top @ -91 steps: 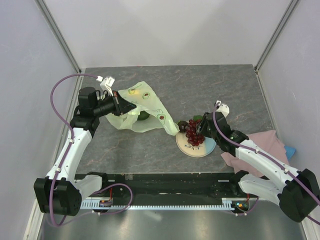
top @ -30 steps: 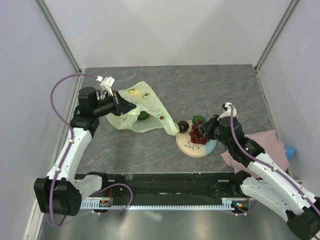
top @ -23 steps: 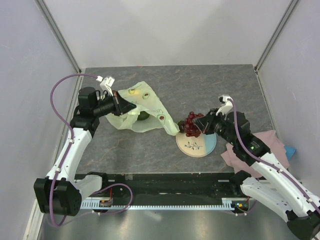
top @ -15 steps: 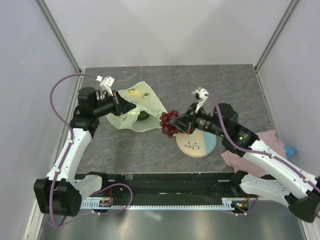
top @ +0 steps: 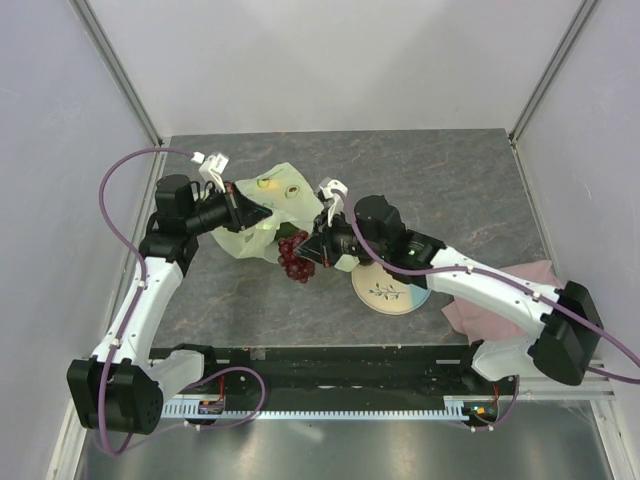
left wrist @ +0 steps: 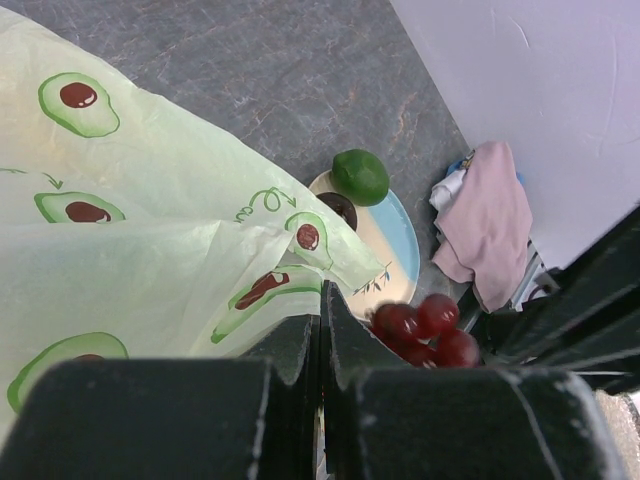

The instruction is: Place the fruits into the plastic bag

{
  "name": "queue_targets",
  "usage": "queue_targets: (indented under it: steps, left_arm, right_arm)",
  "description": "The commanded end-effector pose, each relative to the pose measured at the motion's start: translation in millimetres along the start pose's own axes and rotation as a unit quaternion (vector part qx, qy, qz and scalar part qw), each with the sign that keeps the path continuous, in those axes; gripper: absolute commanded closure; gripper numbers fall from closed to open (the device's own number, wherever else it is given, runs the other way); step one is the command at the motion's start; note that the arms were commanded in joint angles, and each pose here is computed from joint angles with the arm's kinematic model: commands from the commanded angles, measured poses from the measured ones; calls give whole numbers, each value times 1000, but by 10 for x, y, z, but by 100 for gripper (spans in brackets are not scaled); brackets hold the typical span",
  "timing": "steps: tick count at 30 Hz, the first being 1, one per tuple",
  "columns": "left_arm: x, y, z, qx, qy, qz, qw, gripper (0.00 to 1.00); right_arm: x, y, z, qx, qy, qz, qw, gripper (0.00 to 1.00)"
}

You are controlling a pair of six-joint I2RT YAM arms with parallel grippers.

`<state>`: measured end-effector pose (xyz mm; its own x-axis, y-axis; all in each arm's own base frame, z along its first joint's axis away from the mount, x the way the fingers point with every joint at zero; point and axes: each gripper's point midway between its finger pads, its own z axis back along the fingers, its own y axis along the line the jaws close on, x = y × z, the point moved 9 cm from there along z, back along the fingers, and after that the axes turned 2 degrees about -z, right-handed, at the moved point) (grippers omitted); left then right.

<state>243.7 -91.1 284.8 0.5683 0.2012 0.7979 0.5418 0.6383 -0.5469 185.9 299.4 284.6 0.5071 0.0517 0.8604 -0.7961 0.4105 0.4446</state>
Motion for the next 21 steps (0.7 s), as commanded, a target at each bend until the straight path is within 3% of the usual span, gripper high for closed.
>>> queue_targets:
  steps: [1, 9, 21]
  left_arm:
    - [127, -66, 58, 2, -22, -24, 999, 98]
    - [125, -73, 62, 0, -21, -23, 1000, 98]
    - [132, -82, 63, -3, -21, -24, 999, 98]
  right_arm:
    - [310, -33, -103, -45, -56, 33, 997, 100]
    - [512, -232, -252, -138, -100, 67, 983, 100]
    - [471, -435, -580, -151, -143, 94, 974, 100]
